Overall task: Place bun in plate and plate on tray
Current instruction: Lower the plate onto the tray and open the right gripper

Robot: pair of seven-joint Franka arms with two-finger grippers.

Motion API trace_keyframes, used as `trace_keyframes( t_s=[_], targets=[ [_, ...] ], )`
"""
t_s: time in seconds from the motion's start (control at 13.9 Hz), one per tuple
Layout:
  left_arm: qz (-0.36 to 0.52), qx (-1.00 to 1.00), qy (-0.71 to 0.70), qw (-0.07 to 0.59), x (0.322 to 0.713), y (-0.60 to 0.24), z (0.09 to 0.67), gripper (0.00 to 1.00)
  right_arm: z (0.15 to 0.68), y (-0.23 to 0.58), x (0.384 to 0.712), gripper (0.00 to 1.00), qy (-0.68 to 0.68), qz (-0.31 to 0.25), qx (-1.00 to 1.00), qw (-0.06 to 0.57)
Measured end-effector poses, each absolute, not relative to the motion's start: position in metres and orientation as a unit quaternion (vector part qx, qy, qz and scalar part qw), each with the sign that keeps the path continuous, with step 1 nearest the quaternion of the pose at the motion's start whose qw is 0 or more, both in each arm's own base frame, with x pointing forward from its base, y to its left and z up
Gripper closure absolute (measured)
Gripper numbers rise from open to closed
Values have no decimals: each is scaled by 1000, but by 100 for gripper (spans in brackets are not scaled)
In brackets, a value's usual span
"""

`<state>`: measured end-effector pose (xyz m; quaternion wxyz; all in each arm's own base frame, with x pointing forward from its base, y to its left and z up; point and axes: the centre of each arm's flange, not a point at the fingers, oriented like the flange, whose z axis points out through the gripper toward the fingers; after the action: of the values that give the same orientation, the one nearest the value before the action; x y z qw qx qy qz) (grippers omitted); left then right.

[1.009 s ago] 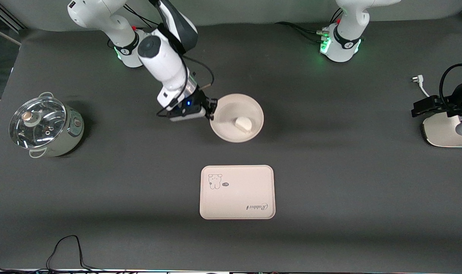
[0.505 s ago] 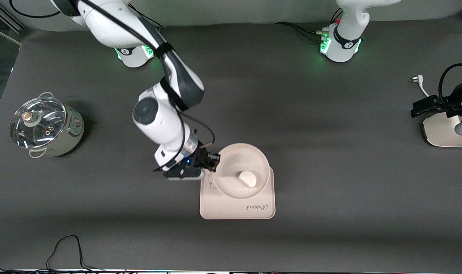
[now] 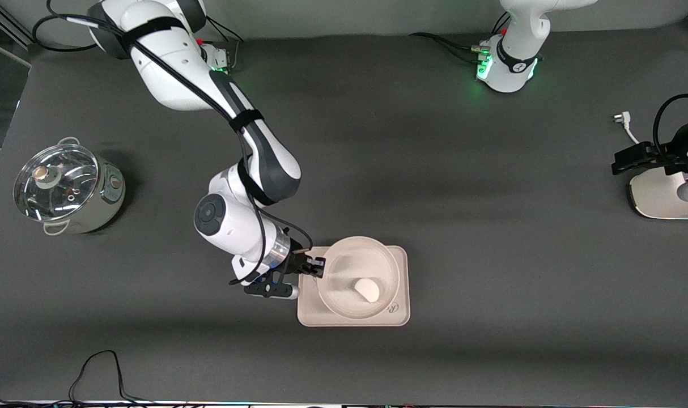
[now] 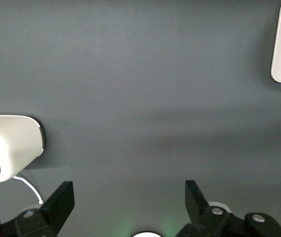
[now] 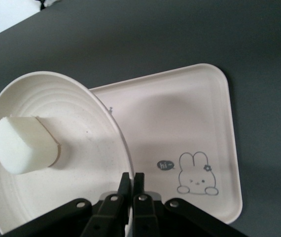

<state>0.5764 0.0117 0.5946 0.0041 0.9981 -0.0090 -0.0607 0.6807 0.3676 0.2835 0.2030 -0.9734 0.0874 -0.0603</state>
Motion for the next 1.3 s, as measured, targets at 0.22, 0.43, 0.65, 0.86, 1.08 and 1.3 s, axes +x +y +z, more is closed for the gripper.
trace_keyframes(
  t_s=[0.22,0.43,0.65,0.86,1.08,1.3],
  targets=[
    [-61,998,-9,4,576,12,595,0,223,364,681,96,99,-64,-975,190],
    [-61,998,-9,4,576,12,595,0,187,363,679,96,104,-62,-976,181],
    [-60,998,-9,4,576,12,595,0,185,364,679,96,104,-61,-976,182],
    [-60,998,-9,4,576,12,595,0,184,365,679,94,103,-61,-976,181],
    [-60,998,-9,4,576,12,595,0,183,365,679,91,101,-62,-976,182],
    [-60,998,-9,4,576,12,595,0,185,365,680,67,102,-67,-975,184]
  ],
)
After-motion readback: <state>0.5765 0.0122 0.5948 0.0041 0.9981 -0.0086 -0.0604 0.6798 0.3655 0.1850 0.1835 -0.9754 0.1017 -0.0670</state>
